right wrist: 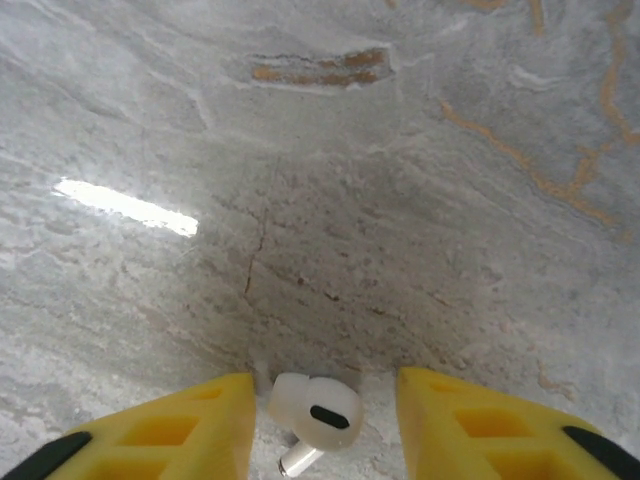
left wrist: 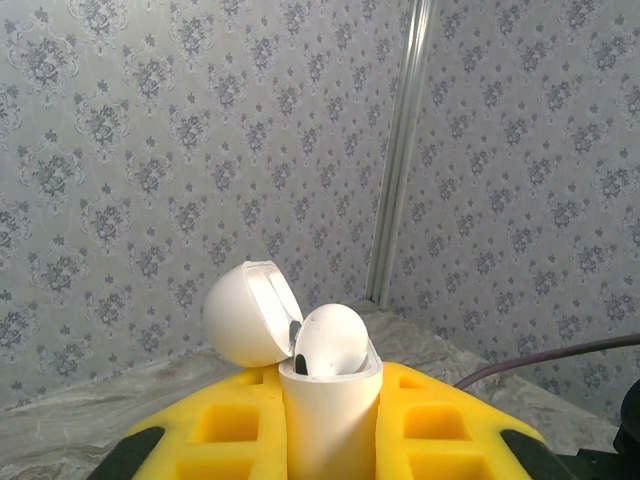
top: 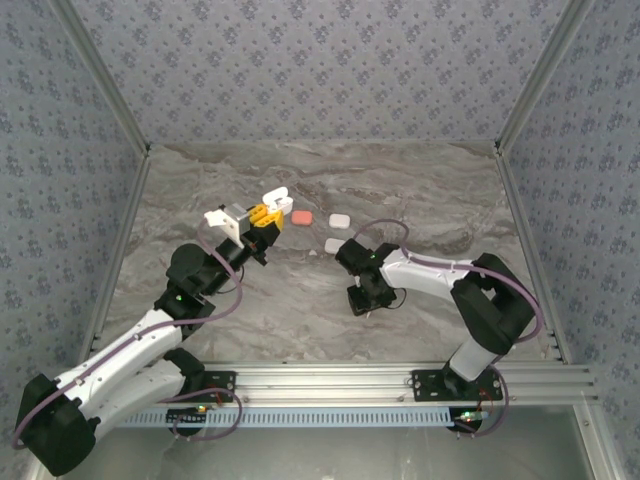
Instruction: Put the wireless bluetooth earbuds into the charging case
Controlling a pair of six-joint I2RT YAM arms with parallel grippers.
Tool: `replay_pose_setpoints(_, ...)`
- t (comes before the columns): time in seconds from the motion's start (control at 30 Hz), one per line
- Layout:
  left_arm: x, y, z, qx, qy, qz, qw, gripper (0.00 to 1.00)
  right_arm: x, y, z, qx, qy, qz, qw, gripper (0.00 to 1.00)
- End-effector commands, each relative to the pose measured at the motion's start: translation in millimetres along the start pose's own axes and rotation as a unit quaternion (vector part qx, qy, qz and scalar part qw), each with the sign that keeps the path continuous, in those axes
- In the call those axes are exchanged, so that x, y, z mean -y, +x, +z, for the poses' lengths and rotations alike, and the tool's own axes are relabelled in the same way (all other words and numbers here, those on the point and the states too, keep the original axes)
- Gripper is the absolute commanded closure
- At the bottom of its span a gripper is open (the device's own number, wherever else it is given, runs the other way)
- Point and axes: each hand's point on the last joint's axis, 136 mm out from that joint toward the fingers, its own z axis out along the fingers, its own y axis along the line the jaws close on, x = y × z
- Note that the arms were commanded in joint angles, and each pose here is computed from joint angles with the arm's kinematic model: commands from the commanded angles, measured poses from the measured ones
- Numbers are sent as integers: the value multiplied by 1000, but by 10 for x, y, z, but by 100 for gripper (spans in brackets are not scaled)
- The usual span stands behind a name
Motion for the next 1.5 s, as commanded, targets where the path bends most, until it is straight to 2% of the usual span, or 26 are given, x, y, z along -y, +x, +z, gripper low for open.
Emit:
replay_pose_setpoints(0.0,23,-203,-19,29,-1,6,1000,100,-53,-16,-3,-5,-4,-4,1000,63)
replay_pose_setpoints(0.23,17,-197,-17,27,-2,6,1000,100,-53,15,5,-11,-1,-9,1000,71)
replay_pose_setpoints(0.4,10,-179,-5,25,-3,4,1000,100,-44,-59,-113,13,2,-21,1000,72)
replay_pose_setpoints(0.57,29,-170,35,22,4,0,1000,100,11,-230,-463,77,7,-41,996,72)
replay_pose_setpoints(0.77,163,-138,141,14,46,-11,999,100,81,-527,-1196,201,-14,-55,978,72)
replay_pose_setpoints(0.9,323,-123,230,1,95,-15,995,100,80,-754,-1884,317,-45,-65,945,72)
replay_pose_setpoints(1.03,477,-139,302,-8,141,-21,990,100,4,-921,-2607,431,-69,-86,896,72)
replay_pose_setpoints(1.13,579,-137,334,-14,171,-26,985,100,-51,-982,-3093,494,-81,-99,860,72)
replay_pose_setpoints(1.27,705,-131,356,-22,206,-29,978,100,-124,-1035,-3520,544,-94,-112,826,72)
replay_pose_setpoints(1.47,805,-99,389,-30,227,-29,973,100,-313,-1104,-3849,580,-126,-133,794,72)
